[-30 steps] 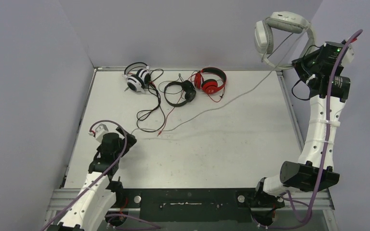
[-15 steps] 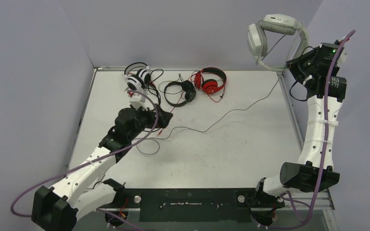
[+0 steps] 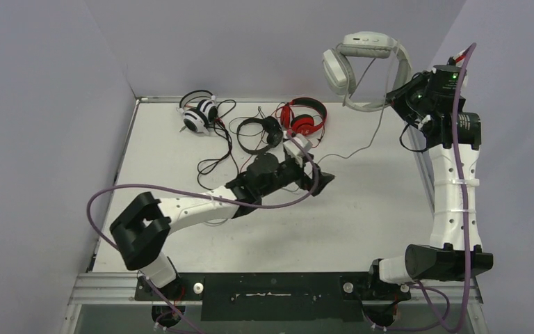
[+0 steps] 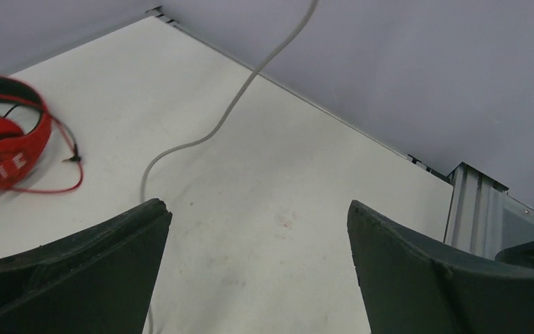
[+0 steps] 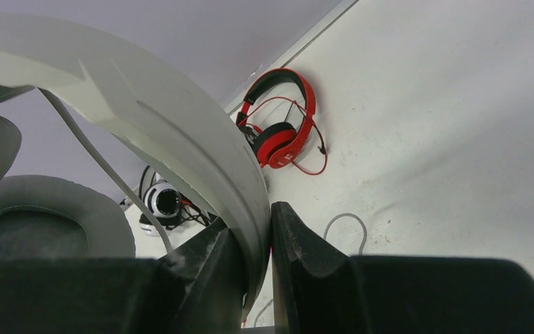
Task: Wrap the headphones
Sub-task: Wrap the headphones cable around the headphones.
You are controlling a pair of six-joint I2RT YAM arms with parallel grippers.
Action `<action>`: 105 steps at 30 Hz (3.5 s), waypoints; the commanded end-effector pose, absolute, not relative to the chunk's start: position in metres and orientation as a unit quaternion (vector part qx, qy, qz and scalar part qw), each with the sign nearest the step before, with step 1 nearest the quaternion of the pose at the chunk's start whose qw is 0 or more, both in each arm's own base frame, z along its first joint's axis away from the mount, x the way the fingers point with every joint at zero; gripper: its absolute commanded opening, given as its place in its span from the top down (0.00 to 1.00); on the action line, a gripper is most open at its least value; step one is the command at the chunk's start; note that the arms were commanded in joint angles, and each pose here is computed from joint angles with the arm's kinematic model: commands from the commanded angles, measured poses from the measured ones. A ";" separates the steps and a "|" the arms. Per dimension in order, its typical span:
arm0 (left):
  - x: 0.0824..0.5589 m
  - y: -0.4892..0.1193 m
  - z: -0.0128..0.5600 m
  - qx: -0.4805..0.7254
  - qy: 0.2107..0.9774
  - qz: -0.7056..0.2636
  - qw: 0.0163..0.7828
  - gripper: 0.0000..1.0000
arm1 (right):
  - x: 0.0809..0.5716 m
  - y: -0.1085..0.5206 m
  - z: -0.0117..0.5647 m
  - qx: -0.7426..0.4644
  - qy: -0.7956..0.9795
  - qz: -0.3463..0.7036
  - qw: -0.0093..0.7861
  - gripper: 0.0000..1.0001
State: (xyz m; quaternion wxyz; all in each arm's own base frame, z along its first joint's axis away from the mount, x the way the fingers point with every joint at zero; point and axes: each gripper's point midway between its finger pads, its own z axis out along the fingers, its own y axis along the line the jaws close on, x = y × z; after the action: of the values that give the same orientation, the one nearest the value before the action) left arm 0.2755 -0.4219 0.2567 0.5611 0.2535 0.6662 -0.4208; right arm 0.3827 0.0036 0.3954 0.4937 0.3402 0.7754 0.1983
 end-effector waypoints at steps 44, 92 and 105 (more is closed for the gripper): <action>0.236 -0.457 0.220 0.267 0.628 -0.453 0.574 1.00 | 0.378 0.004 0.435 0.305 0.750 0.199 0.551 1.00; 0.351 -0.331 0.203 0.119 0.621 -0.589 0.503 0.85 | 0.183 0.226 0.337 -0.196 0.832 0.436 0.281 1.00; 0.339 -0.313 0.207 0.155 0.673 -0.535 0.487 0.97 | 0.246 0.180 0.310 -0.084 0.883 0.251 0.387 1.00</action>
State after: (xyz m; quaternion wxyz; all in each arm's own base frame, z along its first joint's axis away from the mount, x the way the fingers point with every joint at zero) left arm 0.3603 -0.3046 0.2047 0.4996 0.1210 0.6680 -0.5381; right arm 0.2175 0.1777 0.2656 0.2883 -0.1281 0.9191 0.2360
